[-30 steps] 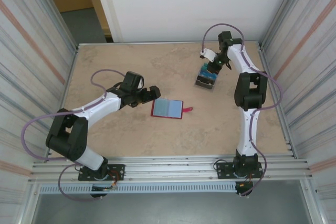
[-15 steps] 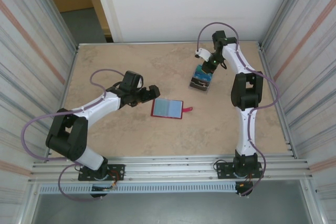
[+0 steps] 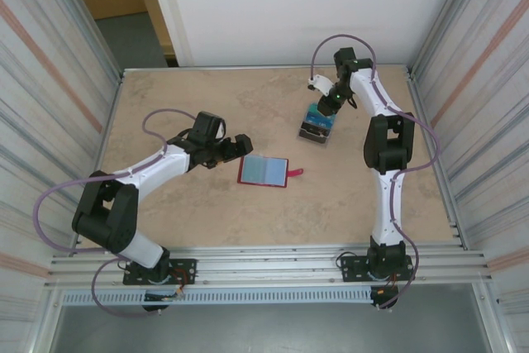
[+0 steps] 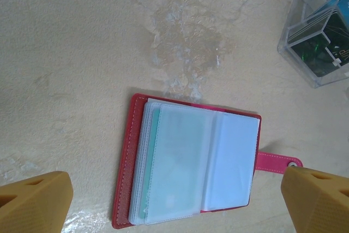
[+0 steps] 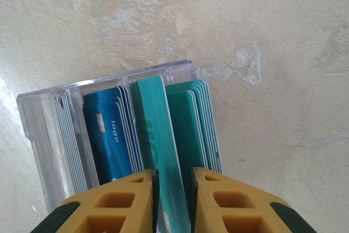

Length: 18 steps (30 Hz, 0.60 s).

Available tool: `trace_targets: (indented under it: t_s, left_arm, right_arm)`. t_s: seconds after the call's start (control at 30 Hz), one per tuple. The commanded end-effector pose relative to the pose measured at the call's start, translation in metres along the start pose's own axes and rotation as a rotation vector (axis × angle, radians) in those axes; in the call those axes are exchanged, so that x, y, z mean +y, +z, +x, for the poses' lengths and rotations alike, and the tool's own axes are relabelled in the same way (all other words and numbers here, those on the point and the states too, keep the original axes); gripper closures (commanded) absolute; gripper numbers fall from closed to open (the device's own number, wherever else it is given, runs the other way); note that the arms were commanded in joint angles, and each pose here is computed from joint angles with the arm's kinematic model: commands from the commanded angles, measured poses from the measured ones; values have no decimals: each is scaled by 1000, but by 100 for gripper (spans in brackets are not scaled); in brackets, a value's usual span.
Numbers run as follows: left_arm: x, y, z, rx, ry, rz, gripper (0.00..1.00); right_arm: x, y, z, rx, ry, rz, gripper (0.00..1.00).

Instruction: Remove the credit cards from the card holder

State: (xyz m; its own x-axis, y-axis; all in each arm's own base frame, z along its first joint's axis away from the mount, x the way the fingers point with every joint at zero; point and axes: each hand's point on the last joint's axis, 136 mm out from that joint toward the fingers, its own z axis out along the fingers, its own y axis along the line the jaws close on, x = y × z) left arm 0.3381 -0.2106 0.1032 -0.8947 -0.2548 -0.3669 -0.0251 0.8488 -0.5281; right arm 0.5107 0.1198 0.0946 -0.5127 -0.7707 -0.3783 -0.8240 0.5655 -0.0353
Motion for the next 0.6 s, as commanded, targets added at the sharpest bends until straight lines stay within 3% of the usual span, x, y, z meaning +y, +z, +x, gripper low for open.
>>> trace_targets:
  t_s: [0.0,0.2,0.37,0.47,0.53,0.57]
  left_arm:
    - [-6,-5,-9,-20,9,18,1]
    - [-6,-9,-11,-33,14,12,1]
    - [-1,-17,-12,-57,7,-2,1]
    - [10,-23,-13,-80,-29,-9,1]
    - [18,-26,-15,-95,-55,-12,1]
    - [22,-29,-15,-103,-65,-17,1]
  right_arm:
    - [1,-46,-19,-55,25,62,77]
    - [-9,-96,-39,-163,171,165,78]
    - [9,-134,-57,-276,347,146,80]
    - [17,-141,-60,-277,477,237,80]
    - [33,-135,-58,-229,520,270,65]
    - [46,-128,-58,-203,523,260,2]
